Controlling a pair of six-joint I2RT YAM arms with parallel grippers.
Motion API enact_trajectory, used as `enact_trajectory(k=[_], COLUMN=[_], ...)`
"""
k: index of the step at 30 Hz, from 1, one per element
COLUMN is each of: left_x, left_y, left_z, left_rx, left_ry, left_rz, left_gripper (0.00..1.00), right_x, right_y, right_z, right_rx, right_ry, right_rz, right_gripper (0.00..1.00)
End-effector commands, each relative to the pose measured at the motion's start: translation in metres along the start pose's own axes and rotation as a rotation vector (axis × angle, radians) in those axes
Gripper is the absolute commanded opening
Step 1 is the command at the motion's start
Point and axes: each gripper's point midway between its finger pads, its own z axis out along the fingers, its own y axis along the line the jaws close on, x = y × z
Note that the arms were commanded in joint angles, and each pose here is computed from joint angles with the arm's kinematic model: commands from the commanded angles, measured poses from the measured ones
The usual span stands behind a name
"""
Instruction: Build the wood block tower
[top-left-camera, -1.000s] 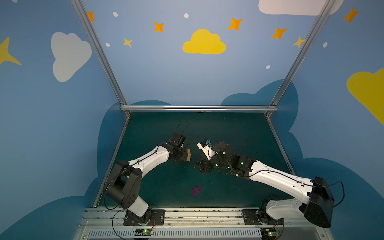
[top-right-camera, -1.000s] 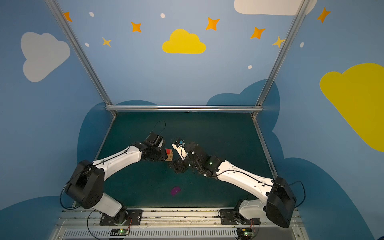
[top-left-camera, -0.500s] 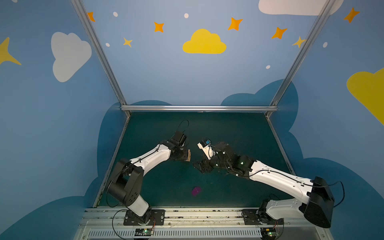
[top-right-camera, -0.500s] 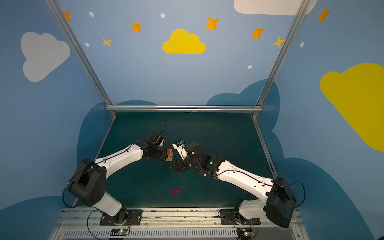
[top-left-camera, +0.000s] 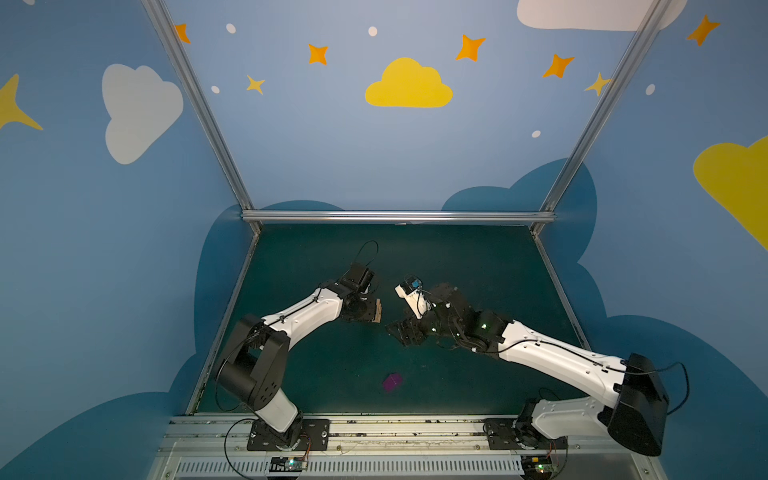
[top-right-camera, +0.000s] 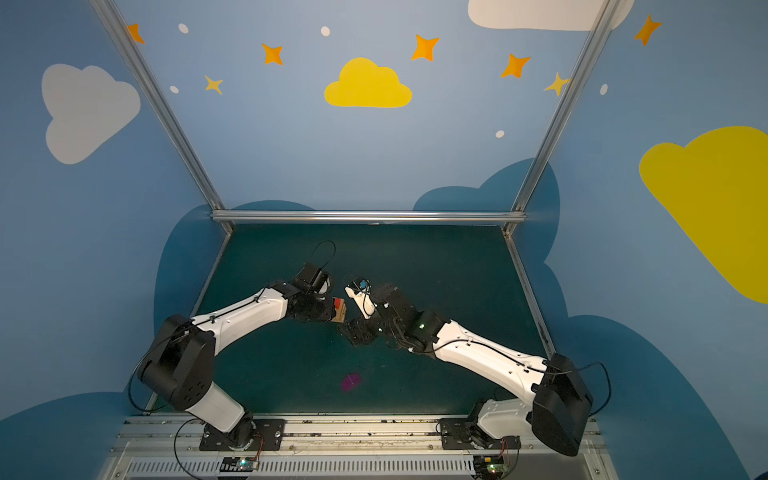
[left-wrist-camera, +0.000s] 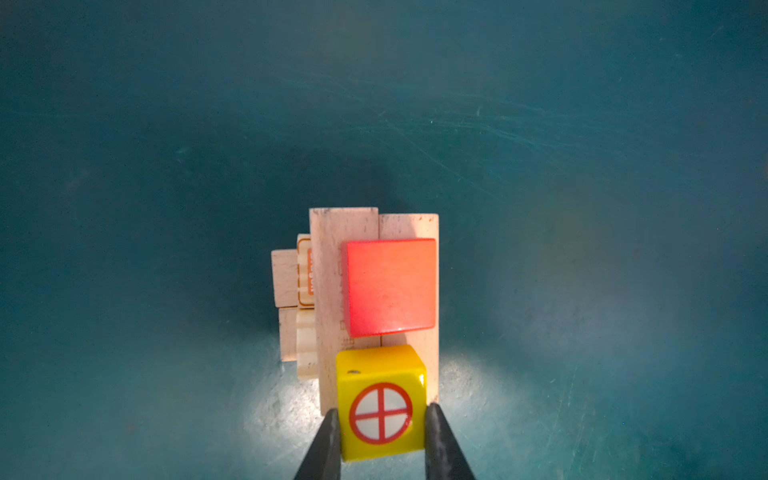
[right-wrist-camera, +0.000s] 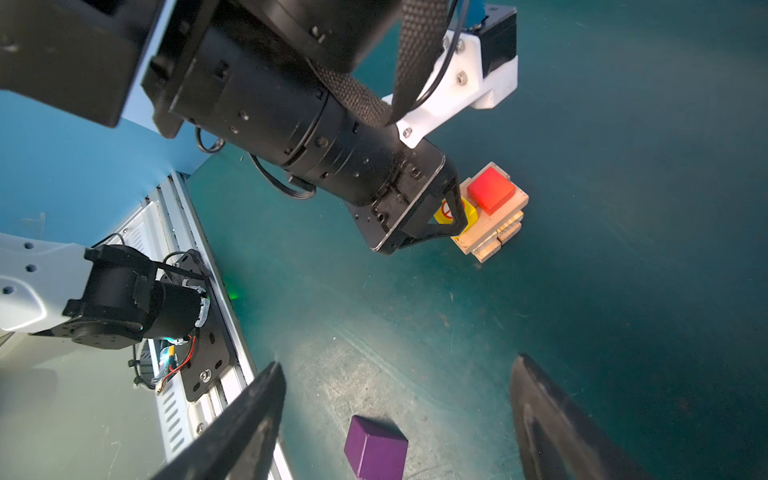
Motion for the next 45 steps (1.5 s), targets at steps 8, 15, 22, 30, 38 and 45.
enact_trajectory(k=[8, 15, 22, 30, 38, 45], left_x=[-0.006, -0.011, -0.012, -0.010, -0.011, -0.017], left_y=[-0.004, -0.009, -0.010, -0.010, -0.008, -0.013], left_z=[-0.004, -0.007, -0.008, -0.005, -0.003, -0.015], left_rx=[0.000, 0.018, 0.023, 0.020, 0.011, 0.036], left_ry=[-0.003, -0.011, -0.010, 0.000, -0.004, -0.036], left_rz=[0.016, 0.009, 0.008, 0.013, 0.011, 0.000], left_gripper=[0.28, 0.28, 0.28, 0.29, 0.40, 0.45], right_x=[0.002, 0.002, 0.003, 0.002, 0.003, 0.003], right_y=[-0.001, -0.001, -0.002, -0.002, -0.003, -0.003], right_z=[0.001, 0.001, 0.000, 0.003, 0.002, -0.001], right_rx=[-0.008, -0.010, -0.006, -0.011, -0.005, 0.000], right_ry=[0.004, 0.007, 0.008, 0.011, 0.011, 0.007], right_rz=[0.009, 0.010, 0.009, 0.013, 0.016, 0.017], right_gripper=[0.80, 0.80, 0.81, 0.80, 0.81, 0.81])
